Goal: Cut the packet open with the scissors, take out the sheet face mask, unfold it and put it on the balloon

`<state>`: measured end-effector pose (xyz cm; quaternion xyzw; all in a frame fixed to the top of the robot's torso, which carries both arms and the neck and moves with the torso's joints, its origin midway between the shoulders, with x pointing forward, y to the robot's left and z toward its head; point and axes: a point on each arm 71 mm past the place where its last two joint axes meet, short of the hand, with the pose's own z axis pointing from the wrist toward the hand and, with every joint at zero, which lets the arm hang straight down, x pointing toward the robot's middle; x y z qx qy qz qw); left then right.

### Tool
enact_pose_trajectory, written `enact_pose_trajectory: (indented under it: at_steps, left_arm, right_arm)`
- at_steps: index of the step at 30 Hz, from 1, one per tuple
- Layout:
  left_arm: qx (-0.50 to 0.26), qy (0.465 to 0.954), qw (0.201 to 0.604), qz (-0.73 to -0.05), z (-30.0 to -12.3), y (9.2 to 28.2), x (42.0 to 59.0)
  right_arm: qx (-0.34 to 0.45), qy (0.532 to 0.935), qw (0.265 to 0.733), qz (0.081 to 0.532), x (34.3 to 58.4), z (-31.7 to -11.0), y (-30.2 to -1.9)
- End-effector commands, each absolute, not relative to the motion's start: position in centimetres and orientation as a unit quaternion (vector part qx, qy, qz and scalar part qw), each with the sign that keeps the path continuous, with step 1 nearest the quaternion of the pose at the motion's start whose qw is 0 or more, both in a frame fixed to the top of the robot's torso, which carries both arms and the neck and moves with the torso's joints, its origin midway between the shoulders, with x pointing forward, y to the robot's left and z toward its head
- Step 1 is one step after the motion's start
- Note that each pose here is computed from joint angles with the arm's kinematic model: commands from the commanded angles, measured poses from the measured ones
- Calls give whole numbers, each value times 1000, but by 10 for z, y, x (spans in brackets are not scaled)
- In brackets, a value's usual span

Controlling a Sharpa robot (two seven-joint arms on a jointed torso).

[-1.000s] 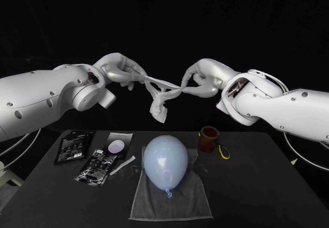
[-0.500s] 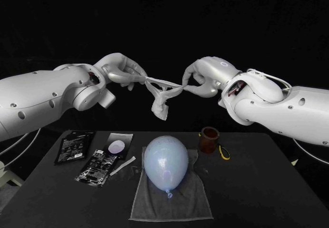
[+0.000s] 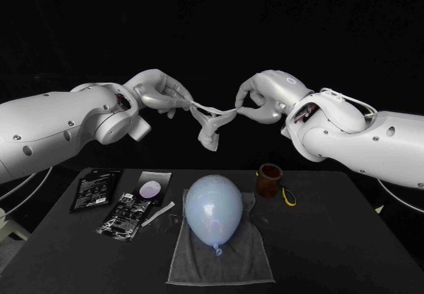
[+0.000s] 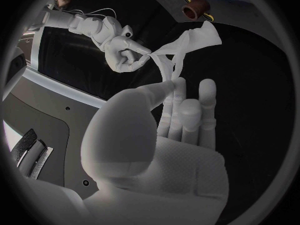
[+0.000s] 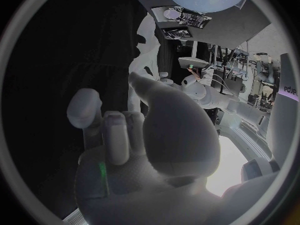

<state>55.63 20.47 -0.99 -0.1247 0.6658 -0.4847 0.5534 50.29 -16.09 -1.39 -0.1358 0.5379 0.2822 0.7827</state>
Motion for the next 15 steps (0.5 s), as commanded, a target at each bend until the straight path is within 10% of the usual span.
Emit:
enact_pose_trajectory:
  at_steps: [1, 15]
  left_arm:
    - [-127, 670, 533, -500, -11, 201, 550]
    - [-158, 697, 427, -554, -40, 193, 499]
  right_arm:
    - [-100, 558, 763, 309, 501, -15, -163]
    - [2, 630, 641, 438, 469, -35, -181]
